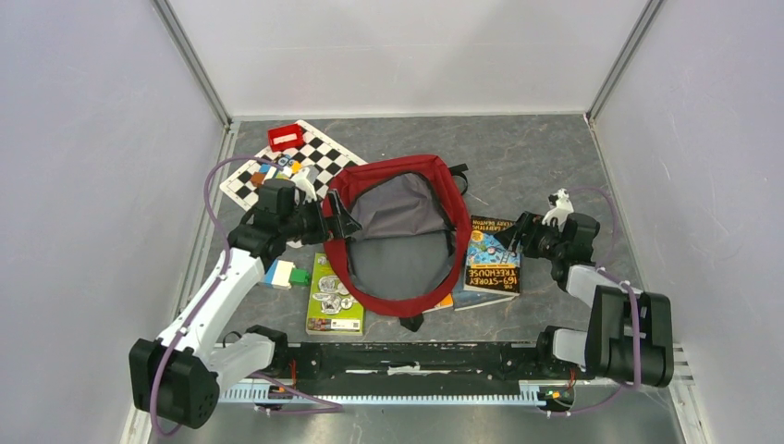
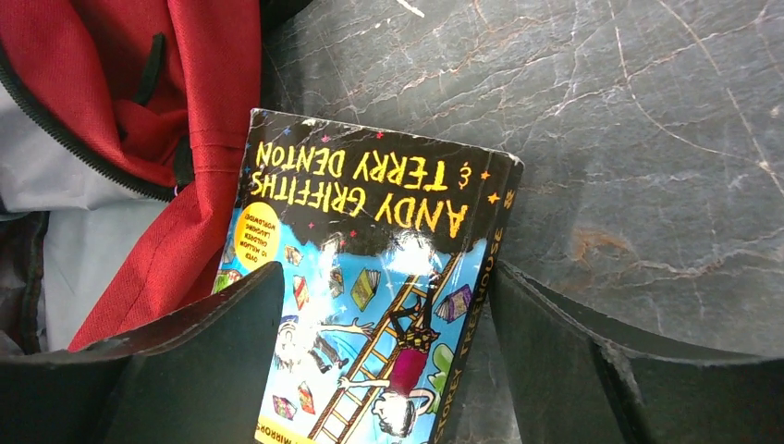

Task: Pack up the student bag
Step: Pick up the book from the center of the board.

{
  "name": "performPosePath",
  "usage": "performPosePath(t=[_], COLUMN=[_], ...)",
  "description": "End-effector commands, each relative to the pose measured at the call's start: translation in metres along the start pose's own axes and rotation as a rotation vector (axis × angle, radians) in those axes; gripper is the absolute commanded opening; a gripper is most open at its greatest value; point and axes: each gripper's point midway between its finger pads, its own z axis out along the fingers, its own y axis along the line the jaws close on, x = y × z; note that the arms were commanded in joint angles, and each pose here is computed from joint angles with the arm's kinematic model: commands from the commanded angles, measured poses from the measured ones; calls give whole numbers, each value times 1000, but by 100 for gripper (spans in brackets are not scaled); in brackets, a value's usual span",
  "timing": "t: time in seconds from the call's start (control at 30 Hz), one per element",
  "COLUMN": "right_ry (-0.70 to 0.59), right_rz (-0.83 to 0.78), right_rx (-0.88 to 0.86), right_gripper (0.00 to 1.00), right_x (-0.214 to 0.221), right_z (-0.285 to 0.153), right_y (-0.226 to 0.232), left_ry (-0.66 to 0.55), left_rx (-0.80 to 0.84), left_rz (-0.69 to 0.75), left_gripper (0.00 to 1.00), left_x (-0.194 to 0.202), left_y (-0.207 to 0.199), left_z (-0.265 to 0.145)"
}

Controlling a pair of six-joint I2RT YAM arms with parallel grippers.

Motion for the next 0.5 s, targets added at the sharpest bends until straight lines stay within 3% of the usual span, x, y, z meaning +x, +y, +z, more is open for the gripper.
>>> performPosePath(t=[0.0, 0.13, 0.33, 0.47], right_ry=[-50, -39, 39, 43], right_rz=[-5, 3, -5, -1], right_rx=[-98, -77, 11, 6], right_gripper=[84, 76, 87, 82], right_x=[-14, -10, 10, 12], right_z=[9, 12, 16, 16], right_y=[13, 6, -16, -15], left_ry=[-15, -23, -16, -24], left_rx=[39, 23, -2, 2], left_rz=[53, 87, 127, 131], left_gripper=[100, 100, 100, 100], left_x=[2, 7, 13, 14], left_y=[-4, 0, 3, 1], left_z=[-6, -13, -26, -32])
